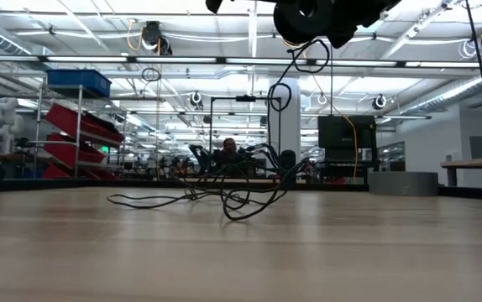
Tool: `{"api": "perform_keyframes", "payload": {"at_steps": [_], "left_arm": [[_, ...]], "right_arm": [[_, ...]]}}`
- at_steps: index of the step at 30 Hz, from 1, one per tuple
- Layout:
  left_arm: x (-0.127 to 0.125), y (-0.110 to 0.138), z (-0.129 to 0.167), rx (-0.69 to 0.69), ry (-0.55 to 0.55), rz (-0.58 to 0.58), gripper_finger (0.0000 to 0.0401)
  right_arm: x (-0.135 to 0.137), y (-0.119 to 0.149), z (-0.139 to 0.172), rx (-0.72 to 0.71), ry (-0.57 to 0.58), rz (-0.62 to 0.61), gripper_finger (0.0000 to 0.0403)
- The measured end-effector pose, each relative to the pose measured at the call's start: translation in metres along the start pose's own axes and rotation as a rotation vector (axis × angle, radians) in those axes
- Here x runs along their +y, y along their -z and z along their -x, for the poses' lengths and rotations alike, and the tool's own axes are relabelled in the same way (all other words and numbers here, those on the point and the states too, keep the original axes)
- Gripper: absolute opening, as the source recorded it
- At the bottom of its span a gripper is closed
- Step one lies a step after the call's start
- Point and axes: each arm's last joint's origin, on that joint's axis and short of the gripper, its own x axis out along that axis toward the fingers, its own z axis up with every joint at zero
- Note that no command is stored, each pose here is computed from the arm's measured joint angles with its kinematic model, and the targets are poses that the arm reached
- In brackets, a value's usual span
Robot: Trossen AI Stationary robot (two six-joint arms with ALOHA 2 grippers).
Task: Coil cords
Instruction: Coil the black wire onto the spool
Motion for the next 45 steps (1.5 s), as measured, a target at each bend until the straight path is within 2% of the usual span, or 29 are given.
{"api": "perform_keyframes", "payload": {"at_steps": [8, 16, 21, 25, 31, 35, 45], "left_arm": [[0.002, -0.007, 0.008, -0.019, 0.007, -0.006, 0.0004], [0.006, -0.016, 0.026, -0.026, 0.036, -0.014, 0.0003], [0.008, -0.025, 0.036, -0.053, 0.128, -0.025, 0.0002], [0.008, -0.034, 0.042, -0.115, 0.196, -0.031, 0.0002], [0.011, -0.042, 0.051, -0.164, 0.238, -0.015, 0.0001], [0.009, -0.044, 0.054, -0.172, 0.253, -0.018, 0.0001], [0.008, -0.043, 0.055, -0.173, 0.258, -0.032, 0.0001]], "right_arm": [[0.001, -0.003, 0.01, -0.033, -0.001, 0.004, 0.0014], [0.004, -0.01, 0.06, -0.16, 0.007, 0.041, 0.006], [0.009, -0.017, 0.078, -0.28, -0.013, 0.057, 0.0085], [0.019, -0.025, 0.071, -0.452, -0.124, 0.119, 0.0103], [0.026, -0.023, 0.048, -0.558, -0.124, 0.137, 0.0116], [0.024, -0.022, 0.036, -0.537, -0.069, 0.101, 0.0116], [0.024, -0.022, 0.018, -0.523, -0.075, 0.095, 0.0116]]}}
